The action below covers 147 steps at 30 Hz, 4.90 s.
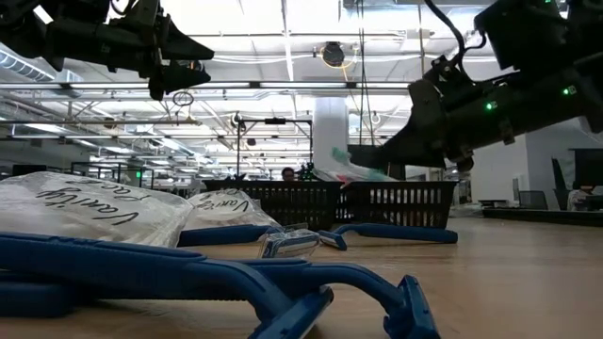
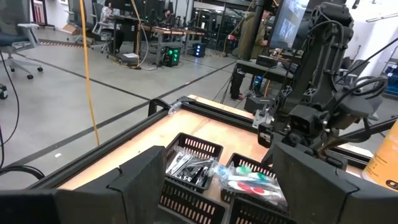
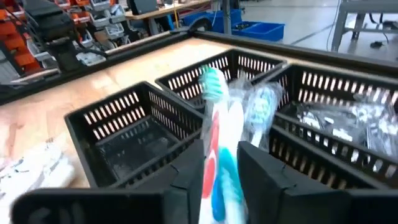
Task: Pick & Place Travel size toiletries
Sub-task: Put the blue razor into the top left black bin
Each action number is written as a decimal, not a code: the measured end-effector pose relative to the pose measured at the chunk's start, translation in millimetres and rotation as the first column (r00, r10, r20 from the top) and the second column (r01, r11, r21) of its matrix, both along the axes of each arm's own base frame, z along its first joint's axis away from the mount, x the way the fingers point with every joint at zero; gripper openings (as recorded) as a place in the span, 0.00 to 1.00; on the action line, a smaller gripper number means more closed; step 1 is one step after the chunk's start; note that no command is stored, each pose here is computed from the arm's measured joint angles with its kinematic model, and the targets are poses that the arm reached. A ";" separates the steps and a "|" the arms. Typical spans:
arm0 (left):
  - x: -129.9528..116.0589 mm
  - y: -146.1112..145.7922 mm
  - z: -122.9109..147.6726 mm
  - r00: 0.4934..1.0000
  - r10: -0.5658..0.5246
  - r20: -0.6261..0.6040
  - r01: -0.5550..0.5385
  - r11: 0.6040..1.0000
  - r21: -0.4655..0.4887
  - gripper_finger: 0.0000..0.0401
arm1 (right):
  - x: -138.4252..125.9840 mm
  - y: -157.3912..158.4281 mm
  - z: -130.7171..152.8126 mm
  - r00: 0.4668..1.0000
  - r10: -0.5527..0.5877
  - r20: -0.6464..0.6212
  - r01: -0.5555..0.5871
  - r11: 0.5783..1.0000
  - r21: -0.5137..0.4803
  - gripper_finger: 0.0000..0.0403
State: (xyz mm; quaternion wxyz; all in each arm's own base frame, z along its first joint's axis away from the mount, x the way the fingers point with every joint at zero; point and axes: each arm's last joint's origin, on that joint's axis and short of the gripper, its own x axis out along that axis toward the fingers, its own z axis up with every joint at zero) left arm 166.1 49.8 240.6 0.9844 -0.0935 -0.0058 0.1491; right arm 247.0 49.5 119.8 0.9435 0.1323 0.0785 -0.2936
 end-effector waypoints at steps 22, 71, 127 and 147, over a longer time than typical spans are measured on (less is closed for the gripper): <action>0.0 0.0 0.0 1.000 0.000 0.000 0.000 1.000 0.000 0.71 | 4.2 58.9 26.6 0.698 0.700 -0.147 -0.713 0.698 -0.060 0.34; 2.2 -0.6 0.8 0.999 -0.005 0.045 0.010 0.996 -0.093 0.71 | 26.5 43.5 79.6 0.661 0.689 -0.297 -0.735 0.675 -0.071 0.06; 179.7 -66.6 31.0 0.977 -0.175 -0.118 0.208 0.899 0.386 0.03 | 2.8 -15.7 65.4 0.919 0.392 0.051 -0.338 0.846 -0.412 0.38; 149.2 38.7 -49.5 0.874 0.119 -0.470 -0.250 0.941 -0.227 0.04 | -16.4 -19.8 71.1 0.928 0.365 -0.079 -0.372 0.889 -0.267 0.49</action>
